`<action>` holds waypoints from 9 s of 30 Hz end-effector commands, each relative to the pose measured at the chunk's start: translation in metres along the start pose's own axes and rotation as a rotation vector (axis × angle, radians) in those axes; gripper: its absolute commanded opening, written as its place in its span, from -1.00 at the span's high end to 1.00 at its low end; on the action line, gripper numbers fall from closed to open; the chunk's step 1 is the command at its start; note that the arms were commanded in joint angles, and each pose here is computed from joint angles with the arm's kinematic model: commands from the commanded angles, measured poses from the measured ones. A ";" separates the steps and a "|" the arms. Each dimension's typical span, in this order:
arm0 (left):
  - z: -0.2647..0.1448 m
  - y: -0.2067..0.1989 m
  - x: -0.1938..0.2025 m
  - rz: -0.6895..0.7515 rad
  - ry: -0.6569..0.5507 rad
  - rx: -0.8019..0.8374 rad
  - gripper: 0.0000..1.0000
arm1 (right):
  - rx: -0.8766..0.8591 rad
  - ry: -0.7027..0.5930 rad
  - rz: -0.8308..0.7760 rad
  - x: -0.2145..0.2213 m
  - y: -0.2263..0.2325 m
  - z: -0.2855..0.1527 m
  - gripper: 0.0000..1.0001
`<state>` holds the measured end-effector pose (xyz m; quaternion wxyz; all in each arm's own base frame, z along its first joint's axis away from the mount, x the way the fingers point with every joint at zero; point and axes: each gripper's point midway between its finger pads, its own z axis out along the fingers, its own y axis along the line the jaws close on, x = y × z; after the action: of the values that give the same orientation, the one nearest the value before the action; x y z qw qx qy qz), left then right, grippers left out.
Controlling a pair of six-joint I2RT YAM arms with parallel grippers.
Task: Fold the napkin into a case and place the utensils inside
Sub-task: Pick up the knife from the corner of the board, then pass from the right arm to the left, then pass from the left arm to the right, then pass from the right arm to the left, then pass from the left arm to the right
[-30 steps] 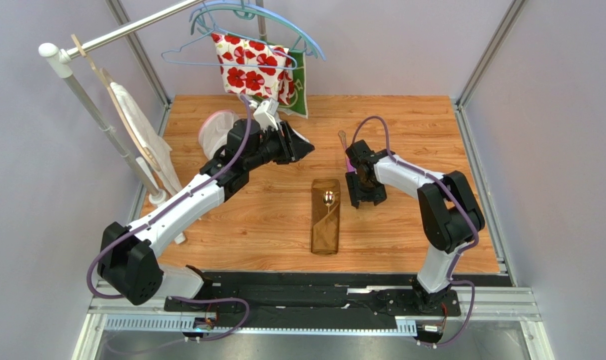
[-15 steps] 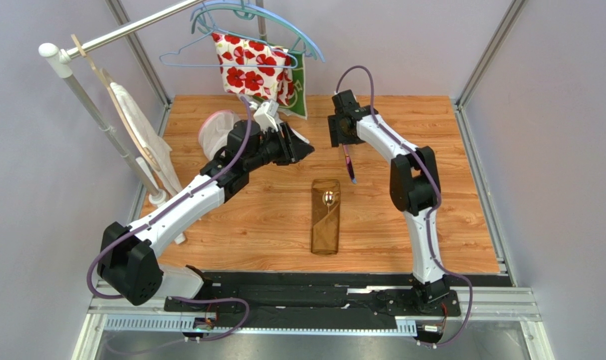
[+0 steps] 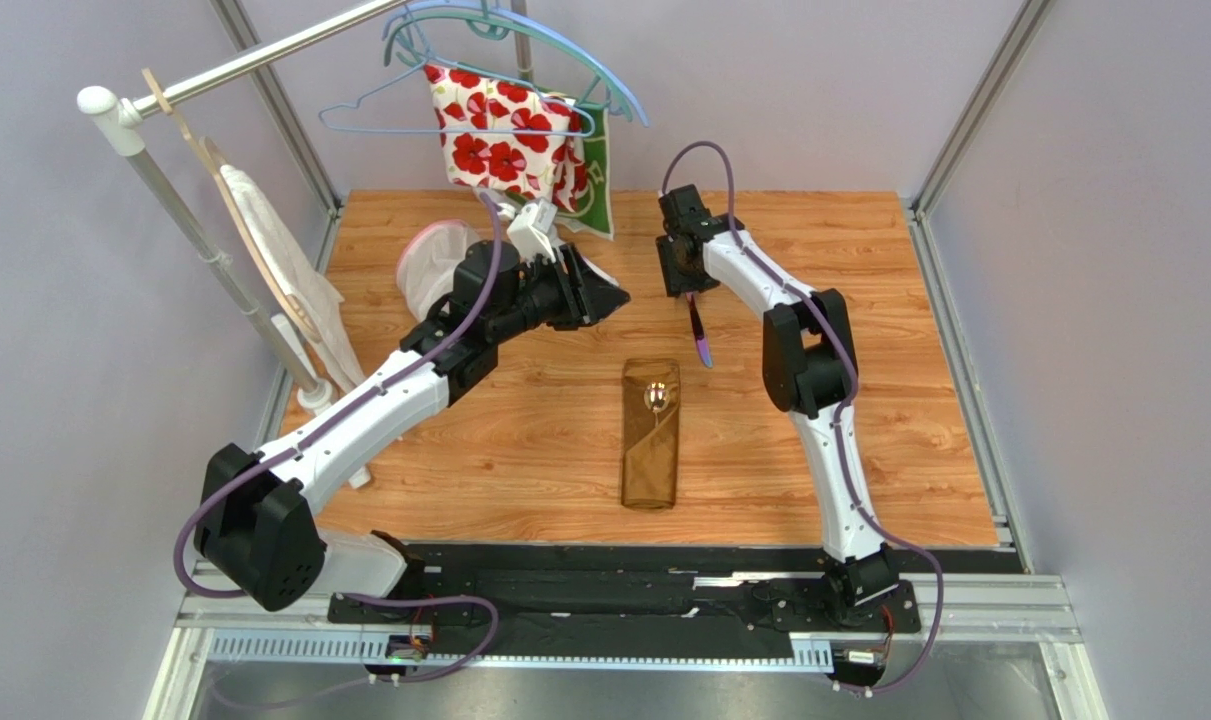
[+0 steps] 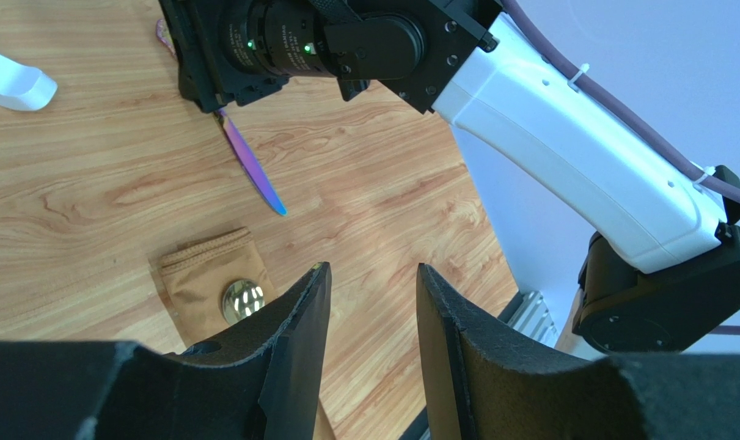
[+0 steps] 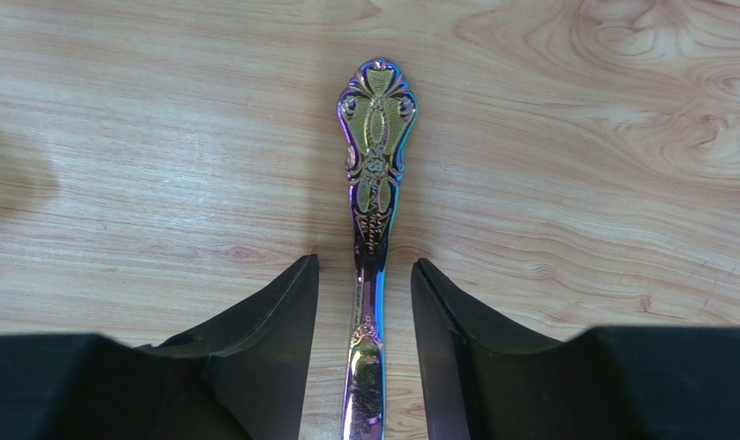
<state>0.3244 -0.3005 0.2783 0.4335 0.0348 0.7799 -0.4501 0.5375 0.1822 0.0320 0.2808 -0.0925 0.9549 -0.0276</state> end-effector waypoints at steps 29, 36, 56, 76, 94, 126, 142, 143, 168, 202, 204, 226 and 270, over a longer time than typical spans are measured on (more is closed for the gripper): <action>0.013 0.021 0.020 -0.061 0.105 -0.106 -0.21 | -0.171 0.292 -0.030 0.078 0.009 0.006 1.00; 0.067 0.041 0.041 -0.150 0.258 -0.132 -0.26 | -0.213 0.011 -0.023 0.029 0.005 -0.041 1.00; 0.192 0.118 0.075 -0.445 0.357 -0.117 -0.25 | -0.299 -0.109 0.008 0.029 0.005 -0.071 1.00; 0.241 0.140 0.091 -0.493 0.328 -0.120 -0.32 | -0.371 -0.136 0.024 0.034 0.018 -0.099 1.00; 0.233 0.102 0.075 -0.453 0.292 0.065 1.00 | -0.357 -0.071 0.138 0.060 0.011 -0.141 0.75; 0.070 -0.054 0.021 -0.395 0.245 0.559 1.00 | -1.257 -0.084 0.215 0.169 0.096 -0.316 -0.24; -0.100 -0.010 0.013 0.326 0.359 0.035 -0.22 | -1.345 0.130 -0.185 0.229 0.146 -0.343 1.00; -0.108 -0.015 0.018 0.333 0.381 0.062 -0.22 | -1.363 0.143 -0.223 0.233 0.152 -0.348 1.00; -0.177 -0.049 0.130 0.049 0.715 0.547 -0.35 | -1.522 0.165 -0.546 0.293 0.173 -0.425 1.00; -0.162 -0.013 -0.015 0.326 -0.494 0.131 1.00 | -0.810 -0.249 0.955 0.070 0.098 -0.352 -0.91; -0.162 -0.012 -0.018 0.324 -0.517 0.124 1.00 | -0.787 -0.229 0.980 0.064 0.109 -0.342 -0.75; -0.157 -0.007 -0.015 0.357 -0.515 0.122 1.00 | -0.749 -0.333 1.118 -0.009 0.129 -0.332 -0.47; -0.171 0.057 0.070 -0.023 -0.093 -0.218 -0.05 | -0.474 -0.491 0.451 -0.033 0.107 -0.306 1.00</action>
<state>0.2046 -0.1659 0.2663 0.5417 0.0034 0.7505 -0.3785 0.3701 0.3030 0.2830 0.4120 0.1752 0.8191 0.3587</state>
